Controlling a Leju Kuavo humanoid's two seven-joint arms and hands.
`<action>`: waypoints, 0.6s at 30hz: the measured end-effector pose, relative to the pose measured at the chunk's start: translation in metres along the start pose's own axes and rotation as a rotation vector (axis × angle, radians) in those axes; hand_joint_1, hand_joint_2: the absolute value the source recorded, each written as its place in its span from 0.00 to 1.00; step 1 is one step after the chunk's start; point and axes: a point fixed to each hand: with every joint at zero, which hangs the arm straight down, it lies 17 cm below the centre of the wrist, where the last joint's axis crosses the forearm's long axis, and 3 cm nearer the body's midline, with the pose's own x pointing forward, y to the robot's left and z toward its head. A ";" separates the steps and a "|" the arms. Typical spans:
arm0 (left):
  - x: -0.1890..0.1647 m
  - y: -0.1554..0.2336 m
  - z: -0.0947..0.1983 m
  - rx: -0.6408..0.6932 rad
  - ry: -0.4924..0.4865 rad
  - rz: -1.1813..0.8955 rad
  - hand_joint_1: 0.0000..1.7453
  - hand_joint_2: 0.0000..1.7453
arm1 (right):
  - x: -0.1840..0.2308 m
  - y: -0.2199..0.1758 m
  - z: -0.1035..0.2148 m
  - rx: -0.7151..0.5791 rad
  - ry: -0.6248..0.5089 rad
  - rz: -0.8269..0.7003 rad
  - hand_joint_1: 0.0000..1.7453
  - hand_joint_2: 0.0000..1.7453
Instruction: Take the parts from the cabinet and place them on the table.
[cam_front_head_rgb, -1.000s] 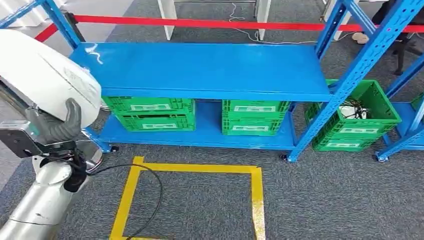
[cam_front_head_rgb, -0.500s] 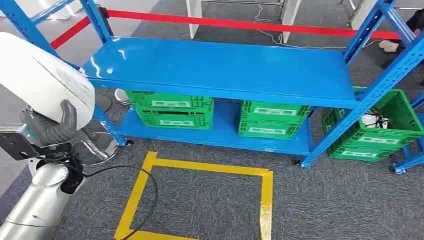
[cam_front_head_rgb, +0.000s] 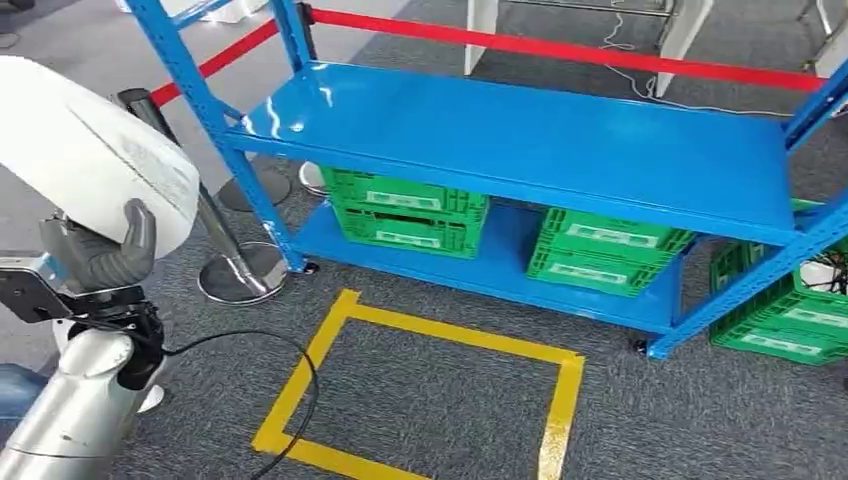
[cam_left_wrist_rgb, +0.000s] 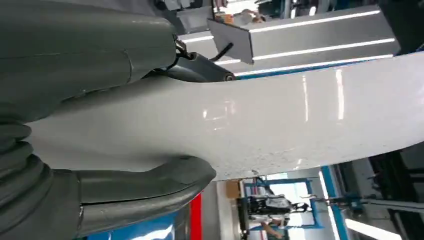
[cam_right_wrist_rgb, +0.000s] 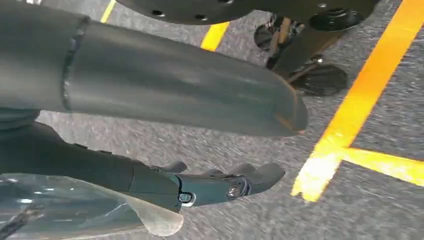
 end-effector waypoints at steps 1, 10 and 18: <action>0.001 0.000 0.000 0.000 -0.003 0.001 1.00 1.00 | 0.001 0.000 0.000 0.001 -0.001 0.003 0.00 0.00; 0.007 0.002 -0.003 0.003 -0.018 0.004 1.00 1.00 | 0.005 -0.003 -0.002 0.002 -0.009 0.010 0.00 0.00; 0.051 -0.022 0.006 -0.147 -0.147 0.085 1.00 1.00 | -0.001 -0.002 -0.001 0.018 -0.003 0.018 0.00 0.00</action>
